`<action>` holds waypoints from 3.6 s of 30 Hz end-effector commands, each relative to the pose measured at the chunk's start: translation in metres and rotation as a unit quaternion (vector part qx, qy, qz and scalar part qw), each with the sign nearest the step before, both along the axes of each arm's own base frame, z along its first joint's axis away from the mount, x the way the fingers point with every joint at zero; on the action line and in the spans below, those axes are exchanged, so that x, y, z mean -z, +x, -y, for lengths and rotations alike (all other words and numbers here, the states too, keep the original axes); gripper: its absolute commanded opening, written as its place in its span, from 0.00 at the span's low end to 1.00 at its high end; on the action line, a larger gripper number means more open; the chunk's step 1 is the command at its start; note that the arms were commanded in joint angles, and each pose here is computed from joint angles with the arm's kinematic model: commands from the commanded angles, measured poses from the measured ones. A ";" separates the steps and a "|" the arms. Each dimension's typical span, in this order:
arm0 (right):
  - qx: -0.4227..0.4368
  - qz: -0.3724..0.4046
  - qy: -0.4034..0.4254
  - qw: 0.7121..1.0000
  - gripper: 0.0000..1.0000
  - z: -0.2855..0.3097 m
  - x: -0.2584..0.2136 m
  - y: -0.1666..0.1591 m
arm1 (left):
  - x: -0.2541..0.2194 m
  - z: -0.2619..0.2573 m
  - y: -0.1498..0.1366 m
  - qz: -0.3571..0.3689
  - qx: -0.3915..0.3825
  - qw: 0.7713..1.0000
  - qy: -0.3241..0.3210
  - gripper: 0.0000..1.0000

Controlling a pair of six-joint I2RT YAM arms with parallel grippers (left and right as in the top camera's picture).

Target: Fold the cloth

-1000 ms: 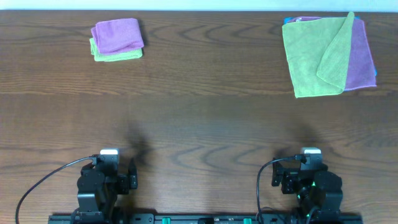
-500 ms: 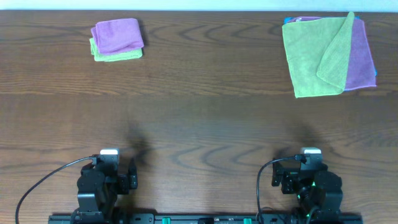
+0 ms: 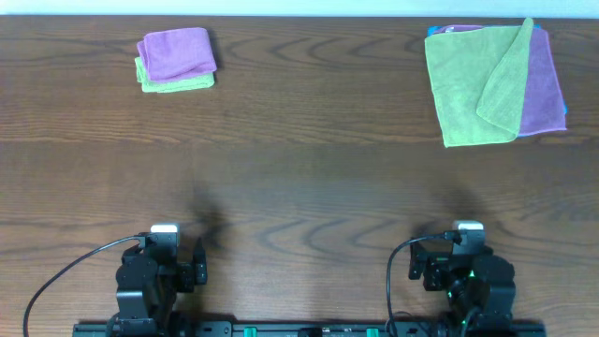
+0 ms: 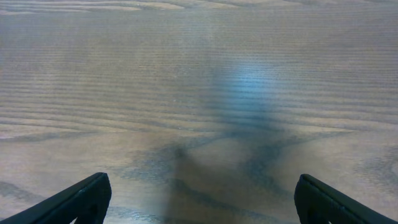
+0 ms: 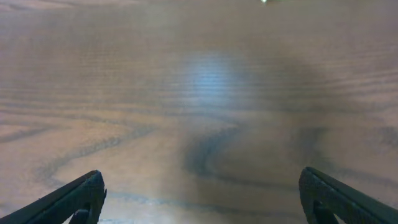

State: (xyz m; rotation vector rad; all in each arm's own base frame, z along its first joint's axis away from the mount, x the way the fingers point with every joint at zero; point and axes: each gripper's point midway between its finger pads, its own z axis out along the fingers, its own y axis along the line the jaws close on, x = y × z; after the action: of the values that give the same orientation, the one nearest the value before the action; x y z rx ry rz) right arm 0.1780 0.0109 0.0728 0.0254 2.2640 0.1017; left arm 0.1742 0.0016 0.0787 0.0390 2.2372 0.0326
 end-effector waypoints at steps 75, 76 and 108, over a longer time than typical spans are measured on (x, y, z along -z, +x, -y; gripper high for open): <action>0.070 -0.328 -0.129 0.933 0.81 0.082 0.053 0.263 | 0.005 -0.003 -0.001 -0.005 -0.004 1.000 0.010 0.95; 0.071 -0.329 -0.129 0.933 0.80 0.083 0.054 0.262 | 0.005 -0.003 -0.001 -0.005 -0.004 1.000 0.010 0.95; 0.058 -0.375 -0.066 0.923 0.70 0.081 0.081 0.232 | 0.005 -0.003 -0.001 -0.005 -0.004 1.000 0.010 0.95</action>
State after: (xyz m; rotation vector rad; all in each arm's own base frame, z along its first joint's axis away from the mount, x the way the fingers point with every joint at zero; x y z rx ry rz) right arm 0.4201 -0.0743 0.0099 0.1522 2.9753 -0.1967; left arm 0.1742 0.0017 0.0786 0.0388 2.2368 0.0331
